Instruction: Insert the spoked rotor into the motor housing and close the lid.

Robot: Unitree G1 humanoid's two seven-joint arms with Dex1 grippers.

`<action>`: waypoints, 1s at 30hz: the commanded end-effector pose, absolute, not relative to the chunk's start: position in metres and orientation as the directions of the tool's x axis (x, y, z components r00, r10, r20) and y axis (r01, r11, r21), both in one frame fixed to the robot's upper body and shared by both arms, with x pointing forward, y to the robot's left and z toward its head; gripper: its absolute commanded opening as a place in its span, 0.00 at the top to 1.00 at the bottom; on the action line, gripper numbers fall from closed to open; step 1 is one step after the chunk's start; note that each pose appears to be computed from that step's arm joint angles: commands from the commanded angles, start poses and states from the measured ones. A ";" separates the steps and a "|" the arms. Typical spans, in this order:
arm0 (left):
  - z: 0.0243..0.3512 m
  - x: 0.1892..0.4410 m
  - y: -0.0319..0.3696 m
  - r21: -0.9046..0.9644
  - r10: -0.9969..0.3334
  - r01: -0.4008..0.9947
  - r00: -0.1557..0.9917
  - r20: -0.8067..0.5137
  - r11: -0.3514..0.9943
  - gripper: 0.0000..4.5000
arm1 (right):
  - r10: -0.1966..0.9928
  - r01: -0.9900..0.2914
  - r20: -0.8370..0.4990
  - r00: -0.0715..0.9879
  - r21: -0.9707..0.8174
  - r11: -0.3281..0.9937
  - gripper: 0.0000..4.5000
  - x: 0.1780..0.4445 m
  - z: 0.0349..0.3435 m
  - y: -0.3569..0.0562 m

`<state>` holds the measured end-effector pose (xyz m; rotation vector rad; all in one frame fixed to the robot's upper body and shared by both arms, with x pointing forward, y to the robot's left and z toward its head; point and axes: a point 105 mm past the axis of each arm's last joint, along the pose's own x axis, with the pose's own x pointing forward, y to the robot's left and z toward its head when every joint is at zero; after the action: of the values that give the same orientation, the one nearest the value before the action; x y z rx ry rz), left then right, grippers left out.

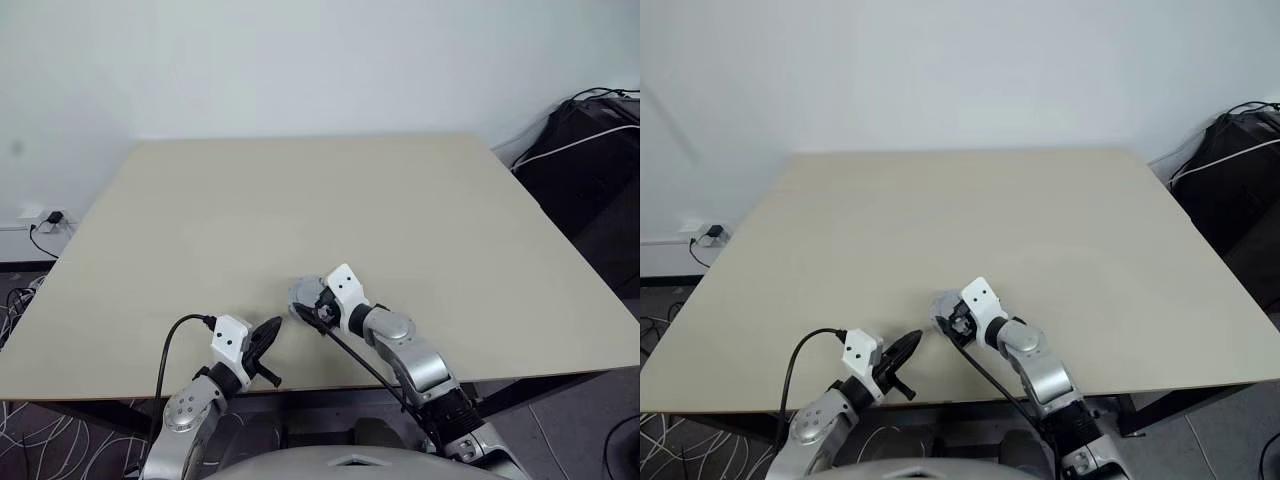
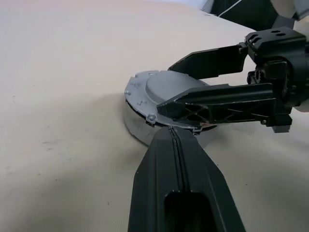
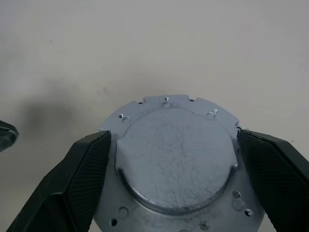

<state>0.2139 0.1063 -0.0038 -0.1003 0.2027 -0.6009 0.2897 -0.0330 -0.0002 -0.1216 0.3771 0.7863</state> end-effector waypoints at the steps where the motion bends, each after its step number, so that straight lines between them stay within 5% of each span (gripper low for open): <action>1: 0.011 0.218 0.103 -0.135 -0.577 0.563 0.810 -0.102 0.815 1.00 | 0.668 -0.706 -0.346 0.658 0.022 0.707 0.09 0.297 0.010 -0.032; 5: 0.011 0.219 0.104 -0.134 -0.576 0.562 0.811 -0.103 0.816 1.00 | 0.666 -0.701 -0.336 0.666 0.025 0.713 0.29 0.298 0.013 -0.031; 30: 0.007 0.218 0.105 -0.134 -0.577 0.563 0.810 -0.106 0.816 1.00 | 0.643 -0.730 -0.436 0.629 -0.048 0.681 0.29 0.293 0.003 -0.036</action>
<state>0.2143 0.1061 -0.0029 -0.0995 0.1961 -0.6026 0.2918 -0.0348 0.0009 -0.2041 0.4052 0.7987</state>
